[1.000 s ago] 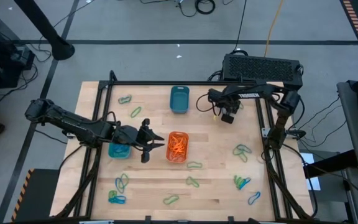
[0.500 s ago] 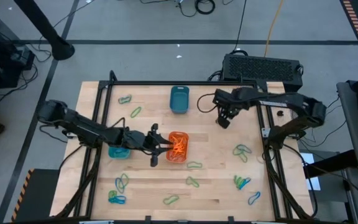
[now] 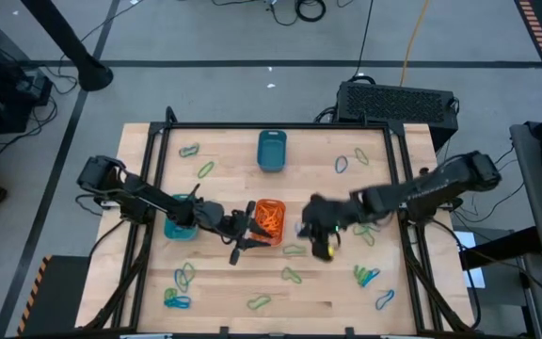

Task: Sort rubber bands into baskets
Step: Put the blue rubber band into the green bin

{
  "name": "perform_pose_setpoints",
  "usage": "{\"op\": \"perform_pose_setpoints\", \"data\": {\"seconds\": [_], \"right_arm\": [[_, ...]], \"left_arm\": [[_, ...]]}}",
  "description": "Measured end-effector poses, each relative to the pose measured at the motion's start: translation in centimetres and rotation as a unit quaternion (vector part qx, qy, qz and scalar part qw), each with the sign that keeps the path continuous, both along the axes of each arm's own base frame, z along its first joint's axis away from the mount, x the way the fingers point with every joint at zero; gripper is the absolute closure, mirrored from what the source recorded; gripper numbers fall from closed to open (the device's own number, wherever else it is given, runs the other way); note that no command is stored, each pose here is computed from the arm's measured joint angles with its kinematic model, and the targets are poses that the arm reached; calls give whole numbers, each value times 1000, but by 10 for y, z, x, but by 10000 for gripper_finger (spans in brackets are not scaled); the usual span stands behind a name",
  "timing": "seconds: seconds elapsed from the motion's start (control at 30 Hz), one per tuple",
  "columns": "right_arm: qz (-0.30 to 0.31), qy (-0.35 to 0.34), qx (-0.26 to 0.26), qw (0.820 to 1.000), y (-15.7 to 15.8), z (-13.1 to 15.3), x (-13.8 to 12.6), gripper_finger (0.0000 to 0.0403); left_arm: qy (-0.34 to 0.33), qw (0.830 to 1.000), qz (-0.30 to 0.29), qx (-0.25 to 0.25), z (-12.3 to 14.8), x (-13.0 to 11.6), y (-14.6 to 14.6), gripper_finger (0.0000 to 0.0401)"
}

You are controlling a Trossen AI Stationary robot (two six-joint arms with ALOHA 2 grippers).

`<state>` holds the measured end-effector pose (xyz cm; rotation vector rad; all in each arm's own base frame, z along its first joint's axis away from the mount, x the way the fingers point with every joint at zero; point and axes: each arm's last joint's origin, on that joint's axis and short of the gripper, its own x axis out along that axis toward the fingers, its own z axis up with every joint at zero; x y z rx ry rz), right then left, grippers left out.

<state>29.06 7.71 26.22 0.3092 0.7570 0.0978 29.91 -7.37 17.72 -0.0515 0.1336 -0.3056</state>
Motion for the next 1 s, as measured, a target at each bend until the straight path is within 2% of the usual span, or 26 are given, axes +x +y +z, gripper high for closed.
{"op": "perform_pose_setpoints", "data": {"seconds": [0.17, 0.33, 0.5, 0.63, 1.0], "right_arm": [[89, -88, -2, 992, 51, -6, 12, 403], [115, -123, 1, 986, 72, -19, 24, 403], [119, -142, -8, 983, 72, -29, 35, 402], [108, -149, -14, 983, 63, -31, 41, 402], [100, -171, -3, 980, 43, -27, 52, 402]], "left_arm": [[-24, 1000, -1, 6, 4, 0, 0, 294], [-26, 999, -15, 16, 4, -1, -4, 294], [-37, 997, -59, 34, 4, -3, -12, 294], [-47, 996, -63, 49, 5, -3, -13, 294], [-46, 996, -62, 49, 5, -3, -12, 294]]}}
